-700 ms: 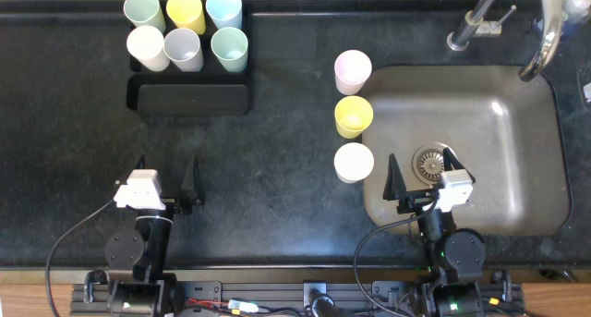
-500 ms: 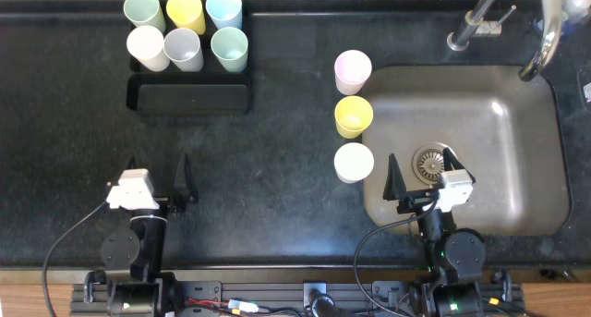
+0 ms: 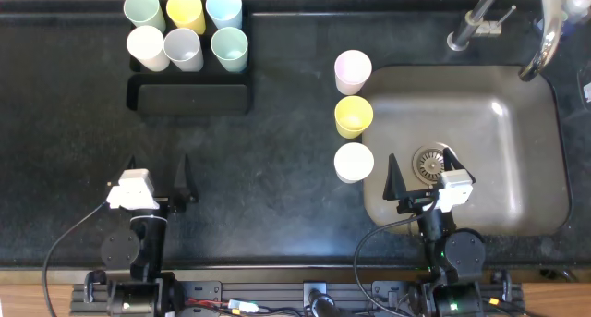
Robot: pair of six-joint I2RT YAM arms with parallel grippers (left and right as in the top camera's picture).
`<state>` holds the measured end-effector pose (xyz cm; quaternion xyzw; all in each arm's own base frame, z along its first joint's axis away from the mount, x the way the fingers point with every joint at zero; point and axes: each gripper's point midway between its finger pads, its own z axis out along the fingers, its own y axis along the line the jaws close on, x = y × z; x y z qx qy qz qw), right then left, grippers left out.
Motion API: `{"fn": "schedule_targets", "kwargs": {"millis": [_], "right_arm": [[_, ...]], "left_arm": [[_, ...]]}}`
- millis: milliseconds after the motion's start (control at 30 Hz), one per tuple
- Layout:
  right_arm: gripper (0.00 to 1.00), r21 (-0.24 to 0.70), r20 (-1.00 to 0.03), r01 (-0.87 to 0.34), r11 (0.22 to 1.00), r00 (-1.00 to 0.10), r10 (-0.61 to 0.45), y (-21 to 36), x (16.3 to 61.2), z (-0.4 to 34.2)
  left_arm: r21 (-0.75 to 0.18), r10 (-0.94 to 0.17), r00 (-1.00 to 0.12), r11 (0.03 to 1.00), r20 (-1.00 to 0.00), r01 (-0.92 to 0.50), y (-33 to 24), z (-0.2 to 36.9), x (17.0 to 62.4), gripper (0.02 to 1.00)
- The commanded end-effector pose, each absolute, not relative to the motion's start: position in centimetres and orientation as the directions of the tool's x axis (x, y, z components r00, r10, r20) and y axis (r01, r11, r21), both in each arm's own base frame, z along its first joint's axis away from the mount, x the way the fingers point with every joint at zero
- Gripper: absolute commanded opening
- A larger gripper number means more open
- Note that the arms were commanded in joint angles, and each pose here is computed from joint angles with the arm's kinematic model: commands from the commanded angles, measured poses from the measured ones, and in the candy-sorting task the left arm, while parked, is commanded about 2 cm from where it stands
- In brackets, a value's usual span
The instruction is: Store Cups
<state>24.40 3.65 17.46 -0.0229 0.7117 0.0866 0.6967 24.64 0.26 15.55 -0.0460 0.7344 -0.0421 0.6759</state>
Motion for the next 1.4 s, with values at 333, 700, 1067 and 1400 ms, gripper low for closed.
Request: {"fn": "schedule_targets", "kwargs": {"millis": [333,700,1067,1400], "right_arm": [[0.996,0.085,-0.996,-0.146,0.986,-0.025,0.082,3.5,24.4,17.2],[0.998,0.085,-0.996,-0.146,0.986,-0.025,0.082,3.5,24.4,17.2],[0.998,0.085,-0.996,-0.146,0.986,-0.025,0.082,3.5,24.4,17.2],[0.996,0.085,-0.996,-0.147,0.985,-0.025,0.082,3.5,24.4,17.2]], "left_arm": [[-0.107,-0.107,-0.076,0.994,-0.991,-0.007,0.3,15.7,24.6,1.0],[-0.107,-0.107,-0.076,0.994,-0.991,-0.007,0.3,15.7,24.6,1.0],[-0.107,-0.107,-0.076,0.994,-0.991,-0.007,0.3,15.7,24.6,1.0],[-0.147,-0.147,-0.009,0.989,-0.989,0.012,0.0,21.2,23.8,1.0]]}}
